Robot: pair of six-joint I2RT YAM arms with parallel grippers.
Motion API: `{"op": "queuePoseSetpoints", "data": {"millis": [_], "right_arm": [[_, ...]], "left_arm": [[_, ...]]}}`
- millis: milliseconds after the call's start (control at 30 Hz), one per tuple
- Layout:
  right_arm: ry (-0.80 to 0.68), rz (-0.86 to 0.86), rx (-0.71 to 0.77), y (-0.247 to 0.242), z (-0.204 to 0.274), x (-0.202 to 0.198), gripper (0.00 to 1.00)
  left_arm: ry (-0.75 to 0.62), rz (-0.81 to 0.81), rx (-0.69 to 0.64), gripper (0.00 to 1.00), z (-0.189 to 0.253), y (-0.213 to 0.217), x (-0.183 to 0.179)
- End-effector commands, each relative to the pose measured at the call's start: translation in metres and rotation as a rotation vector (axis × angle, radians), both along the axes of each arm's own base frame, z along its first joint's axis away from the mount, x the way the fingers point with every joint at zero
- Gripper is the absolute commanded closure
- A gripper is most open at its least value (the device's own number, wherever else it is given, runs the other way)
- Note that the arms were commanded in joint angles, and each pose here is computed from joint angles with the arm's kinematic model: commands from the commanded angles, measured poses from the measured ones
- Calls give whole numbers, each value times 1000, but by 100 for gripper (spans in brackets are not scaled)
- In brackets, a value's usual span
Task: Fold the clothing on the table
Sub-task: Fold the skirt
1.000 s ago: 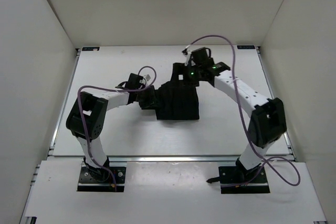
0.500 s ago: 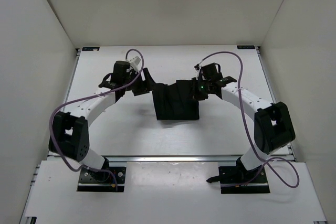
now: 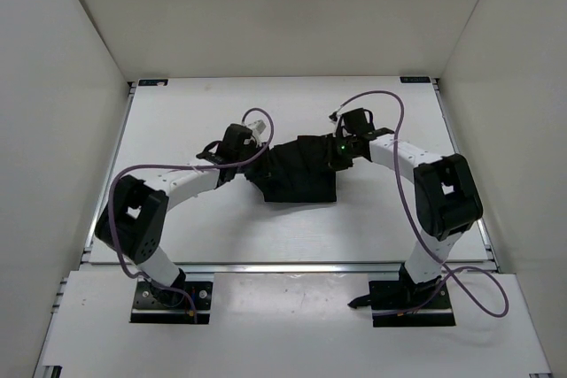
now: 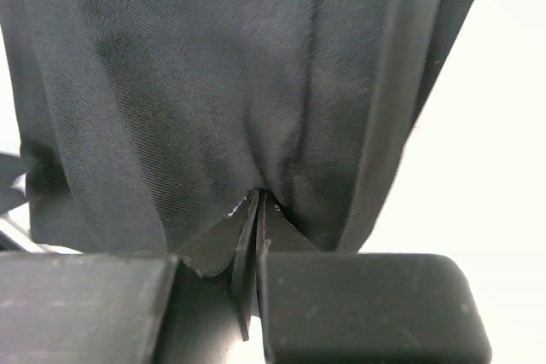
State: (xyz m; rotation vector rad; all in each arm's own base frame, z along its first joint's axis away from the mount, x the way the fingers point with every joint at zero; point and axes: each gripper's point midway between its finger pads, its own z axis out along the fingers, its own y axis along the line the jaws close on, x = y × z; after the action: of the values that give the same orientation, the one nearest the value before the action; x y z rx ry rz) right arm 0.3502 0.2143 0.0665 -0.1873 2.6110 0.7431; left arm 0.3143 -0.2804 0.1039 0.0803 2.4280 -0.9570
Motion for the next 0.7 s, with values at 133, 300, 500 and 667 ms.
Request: {"op": "queuePoseSetpoints", "data": {"millis": [133, 300, 500, 667], "right_arm": [[-142, 12, 179, -10, 63, 38, 77], [-234, 25, 233, -20, 119, 50, 45], [-220, -52, -101, -67, 95, 47, 45], [-156, -119, -140, -92, 73, 20, 45]], "left_arm": [[-39, 119, 123, 52, 6, 46, 32], [-70, 129, 197, 25, 40, 76, 51], [-113, 170, 634, 8, 58, 147, 45], [-77, 189, 738, 1, 51, 186, 22]]}}
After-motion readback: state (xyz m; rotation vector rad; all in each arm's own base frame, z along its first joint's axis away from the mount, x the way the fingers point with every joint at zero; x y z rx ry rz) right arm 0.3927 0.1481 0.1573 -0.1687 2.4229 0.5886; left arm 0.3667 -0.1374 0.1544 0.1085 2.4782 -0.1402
